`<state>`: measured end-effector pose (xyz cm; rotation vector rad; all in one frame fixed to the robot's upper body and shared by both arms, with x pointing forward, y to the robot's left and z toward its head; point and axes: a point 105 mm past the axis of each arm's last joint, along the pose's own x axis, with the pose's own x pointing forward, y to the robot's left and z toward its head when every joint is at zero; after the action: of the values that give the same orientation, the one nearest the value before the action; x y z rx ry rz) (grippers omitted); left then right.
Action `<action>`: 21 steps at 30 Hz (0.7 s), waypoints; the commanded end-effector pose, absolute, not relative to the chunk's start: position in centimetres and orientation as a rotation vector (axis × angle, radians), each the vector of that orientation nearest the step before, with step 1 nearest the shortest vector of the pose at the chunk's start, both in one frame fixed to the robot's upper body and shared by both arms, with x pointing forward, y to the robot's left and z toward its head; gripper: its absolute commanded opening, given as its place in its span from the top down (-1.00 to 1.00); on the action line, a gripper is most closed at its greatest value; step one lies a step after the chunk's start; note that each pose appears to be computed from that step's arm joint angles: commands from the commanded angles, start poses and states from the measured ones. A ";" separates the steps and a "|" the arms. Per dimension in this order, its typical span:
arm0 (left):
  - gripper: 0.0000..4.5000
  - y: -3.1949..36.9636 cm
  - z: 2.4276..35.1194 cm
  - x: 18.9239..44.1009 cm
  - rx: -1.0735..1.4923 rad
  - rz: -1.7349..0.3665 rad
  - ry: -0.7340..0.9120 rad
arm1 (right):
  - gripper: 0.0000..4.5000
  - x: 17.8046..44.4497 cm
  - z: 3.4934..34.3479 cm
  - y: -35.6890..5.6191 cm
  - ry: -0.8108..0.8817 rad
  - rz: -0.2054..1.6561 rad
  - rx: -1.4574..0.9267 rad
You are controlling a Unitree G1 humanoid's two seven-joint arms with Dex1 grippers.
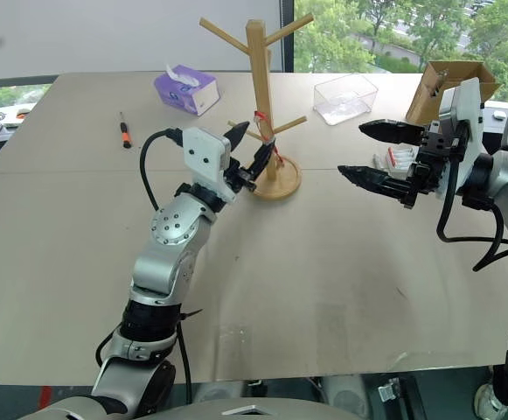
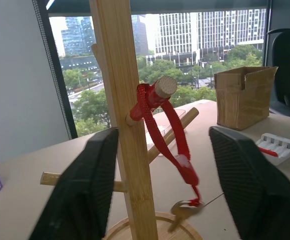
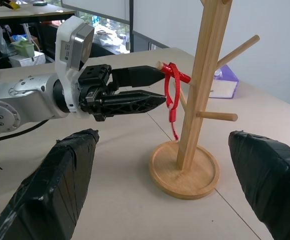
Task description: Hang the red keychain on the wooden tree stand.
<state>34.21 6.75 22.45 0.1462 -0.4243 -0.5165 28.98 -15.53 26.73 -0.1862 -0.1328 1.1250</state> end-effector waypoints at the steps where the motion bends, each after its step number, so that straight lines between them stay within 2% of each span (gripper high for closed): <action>1: -0.97 7.3 23.1 34.1 0.129 -0.472 -0.451 | -1.00 29.1 27.3 -15.9 -0.190 1.069 -0.196; 7: -0.97 11.8 20.6 35.2 0.038 -0.251 -0.354 | -1.00 31.7 24.1 -17.2 -0.207 0.815 -0.143; 10: -0.97 15.3 18.8 35.8 -0.007 -0.074 -0.299 | -1.00 33.5 21.2 -18.7 -0.226 0.591 -0.093; 13: -0.97 16.5 17.7 35.9 -0.021 -0.013 -0.277 | -1.00 34.0 19.6 -19.4 -0.250 0.489 -0.076; 17: -0.97 17.8 15.1 35.6 -0.015 0.049 -0.235 | -1.00 35.1 16.0 -20.4 -0.243 0.277 -0.104; 21: -0.97 18.6 13.5 35.3 -0.023 0.083 -0.216 | -1.00 35.7 13.2 -21.1 -0.200 0.180 -0.110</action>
<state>35.56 18.28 12.92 -0.0294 -0.1706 0.0664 35.75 -20.41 12.88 -0.0798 -0.1610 0.2290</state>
